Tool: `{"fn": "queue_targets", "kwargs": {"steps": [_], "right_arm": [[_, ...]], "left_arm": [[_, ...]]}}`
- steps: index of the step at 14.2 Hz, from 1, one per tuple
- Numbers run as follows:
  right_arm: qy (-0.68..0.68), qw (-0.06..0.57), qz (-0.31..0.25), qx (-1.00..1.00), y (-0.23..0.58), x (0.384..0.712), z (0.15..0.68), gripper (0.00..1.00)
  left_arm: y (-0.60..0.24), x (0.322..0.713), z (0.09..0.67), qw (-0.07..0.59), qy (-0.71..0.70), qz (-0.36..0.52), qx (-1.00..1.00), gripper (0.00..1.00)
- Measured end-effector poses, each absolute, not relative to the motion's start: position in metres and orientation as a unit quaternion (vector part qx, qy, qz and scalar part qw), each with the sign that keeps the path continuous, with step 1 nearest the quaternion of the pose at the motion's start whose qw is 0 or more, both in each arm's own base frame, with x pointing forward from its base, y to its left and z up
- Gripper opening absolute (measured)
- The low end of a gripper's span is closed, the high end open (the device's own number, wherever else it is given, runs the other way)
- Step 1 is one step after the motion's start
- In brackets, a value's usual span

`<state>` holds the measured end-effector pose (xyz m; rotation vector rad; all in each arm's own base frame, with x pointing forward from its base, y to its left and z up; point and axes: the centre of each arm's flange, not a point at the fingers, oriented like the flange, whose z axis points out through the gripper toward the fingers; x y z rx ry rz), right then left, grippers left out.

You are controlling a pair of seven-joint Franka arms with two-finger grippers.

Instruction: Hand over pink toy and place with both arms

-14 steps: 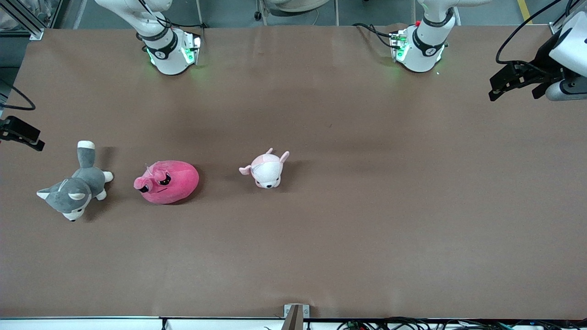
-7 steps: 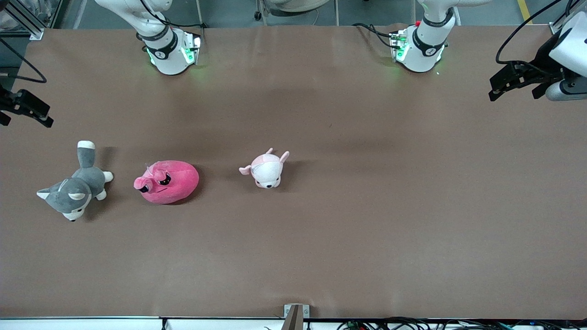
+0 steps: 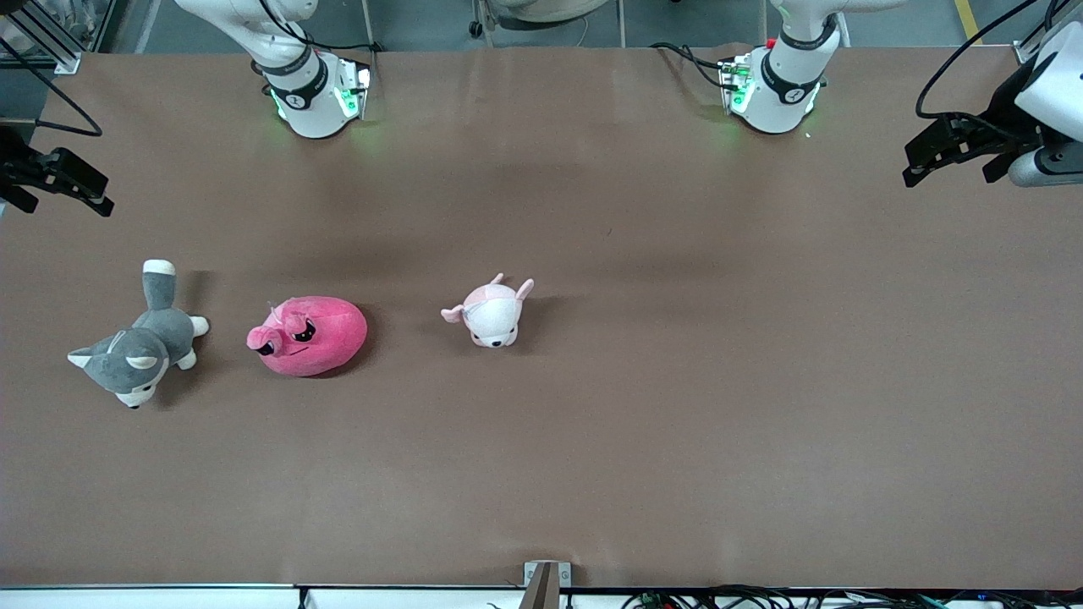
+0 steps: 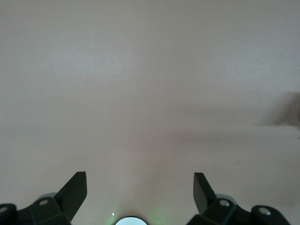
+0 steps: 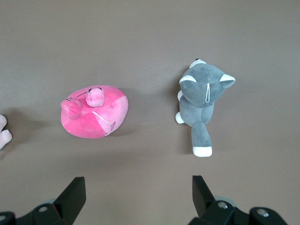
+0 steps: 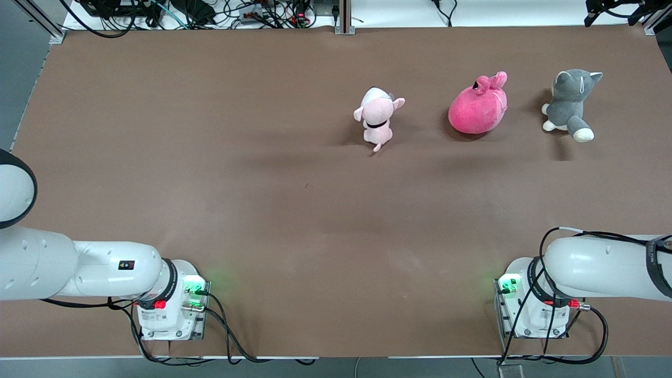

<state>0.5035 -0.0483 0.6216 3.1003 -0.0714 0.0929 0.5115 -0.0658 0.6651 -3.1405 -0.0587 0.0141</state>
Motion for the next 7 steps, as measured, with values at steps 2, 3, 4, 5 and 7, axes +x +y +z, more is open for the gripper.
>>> {"fn": "queue_targets", "kwargs": {"steps": [2,3,4,5,7], "right_arm": [[-0.023,0.020,0.030,0.999,-0.0482,0.5025,0.6213,1.00],[-0.023,0.020,0.030,0.999,-0.0482,0.5023,0.6216,1.00],[-0.023,0.020,0.030,0.999,-0.0482,0.5022,0.6219,1.00],[-0.023,0.020,0.031,0.999,-0.0481,0.5022,0.6220,1.00],[-0.023,0.020,0.031,0.999,-0.0479,0.5023,0.6222,1.00]], "left_arm": [[-0.0658,0.5122,0.6645,0.000,-0.019,0.005,-1.000,1.00],[-0.0658,0.5125,0.6641,0.000,-0.019,0.005,-1.000,1.00],[-0.0658,0.5127,0.6639,0.000,-0.019,0.006,-1.000,1.00],[-0.0658,0.5128,0.6637,0.000,-0.019,0.006,-1.000,1.00],[-0.0658,0.5131,0.6634,0.000,-0.019,0.006,-1.000,1.00]]}}
